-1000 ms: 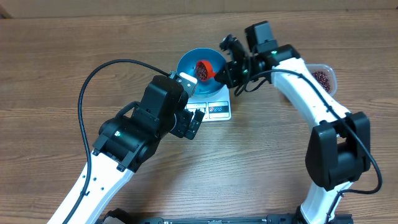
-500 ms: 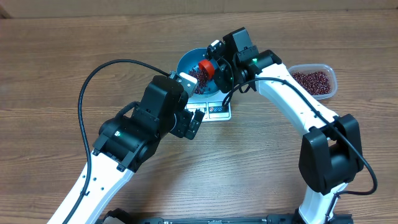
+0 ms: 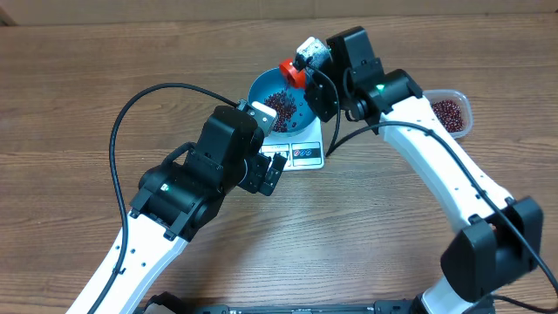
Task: Scoop item into bowl and weigh 150g on scale
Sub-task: 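Tilt the scoop to pour beans into the teal bowl, then move the empty scoop back right to the bean tub, then scoop beans again from the tub with the right gripper, then lift the filled scoop and carry it over the teal bowl, then tilt the scoop to pour beans into the teal bowl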
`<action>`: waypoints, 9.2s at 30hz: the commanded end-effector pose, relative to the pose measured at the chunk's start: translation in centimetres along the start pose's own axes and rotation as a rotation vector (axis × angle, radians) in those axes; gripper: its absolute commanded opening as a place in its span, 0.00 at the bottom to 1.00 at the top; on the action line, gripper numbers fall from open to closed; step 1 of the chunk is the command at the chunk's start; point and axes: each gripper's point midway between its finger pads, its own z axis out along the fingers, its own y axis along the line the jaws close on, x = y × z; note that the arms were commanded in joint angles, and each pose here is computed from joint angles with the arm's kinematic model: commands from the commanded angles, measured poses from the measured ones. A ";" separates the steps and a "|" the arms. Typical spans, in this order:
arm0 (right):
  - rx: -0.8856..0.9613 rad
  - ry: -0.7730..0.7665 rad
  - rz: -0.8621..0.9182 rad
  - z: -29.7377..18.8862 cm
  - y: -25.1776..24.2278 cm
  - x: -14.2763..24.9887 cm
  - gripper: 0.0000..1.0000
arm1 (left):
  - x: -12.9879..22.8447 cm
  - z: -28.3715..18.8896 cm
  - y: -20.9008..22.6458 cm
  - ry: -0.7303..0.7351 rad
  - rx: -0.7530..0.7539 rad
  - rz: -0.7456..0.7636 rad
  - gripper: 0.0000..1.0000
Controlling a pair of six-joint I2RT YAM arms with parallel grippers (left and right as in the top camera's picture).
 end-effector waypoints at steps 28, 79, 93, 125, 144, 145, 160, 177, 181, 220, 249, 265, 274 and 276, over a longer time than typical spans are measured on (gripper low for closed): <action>0.091 -0.036 0.132 -5.7 -1.7 -0.7 0.04 | -0.5 -0.2 0.0 -0.013 0.009 0.014 1.00; 0.549 0.753 0.579 -7.0 -16.8 24.3 0.04 | -0.5 -0.2 0.0 -0.013 0.009 0.014 0.99; 0.304 0.677 0.661 -3.2 -13.4 23.7 0.04 | -0.5 -0.2 0.0 -0.013 0.009 0.014 1.00; -0.113 0.333 1.034 -3.6 -14.0 22.2 0.03 | -0.5 -0.2 0.0 -0.013 0.009 0.014 1.00; -0.133 0.291 1.224 -3.8 -14.9 25.5 0.04 | -0.5 -0.2 0.0 -0.013 0.009 0.014 1.00; -0.131 0.290 1.228 -3.9 -15.0 25.6 0.03 | -0.5 -0.2 0.0 -0.013 0.009 0.014 1.00; -0.230 0.193 1.273 -4.0 -15.0 24.0 0.04 | -0.5 -0.2 0.0 -0.013 0.009 0.014 1.00; -0.322 0.050 1.319 -6.1 -16.5 23.8 0.04 | -0.5 -0.2 0.0 -0.013 0.009 0.014 1.00; -0.335 0.047 1.327 -6.7 -16.4 24.3 0.04 | -0.5 -0.2 0.0 -0.013 0.009 0.014 1.00; -0.629 -0.214 1.317 -10.7 -14.9 20.2 0.04 | -0.5 -0.2 0.0 -0.013 0.009 0.014 1.00; -0.857 -0.147 0.937 -7.3 -6.2 6.2 0.04 | -0.5 -0.2 0.0 -0.013 0.009 0.014 1.00; -0.619 -0.040 0.744 -0.7 -2.9 3.3 0.04 | -0.5 -0.2 0.0 -0.013 0.009 0.014 1.00; -0.482 0.018 0.530 1.6 -0.8 3.6 0.04 | -0.5 -0.2 0.0 -0.013 0.009 0.014 1.00; -0.454 0.025 0.476 1.8 -0.3 3.5 0.03 | -0.5 -0.2 0.0 -0.013 0.009 0.014 1.00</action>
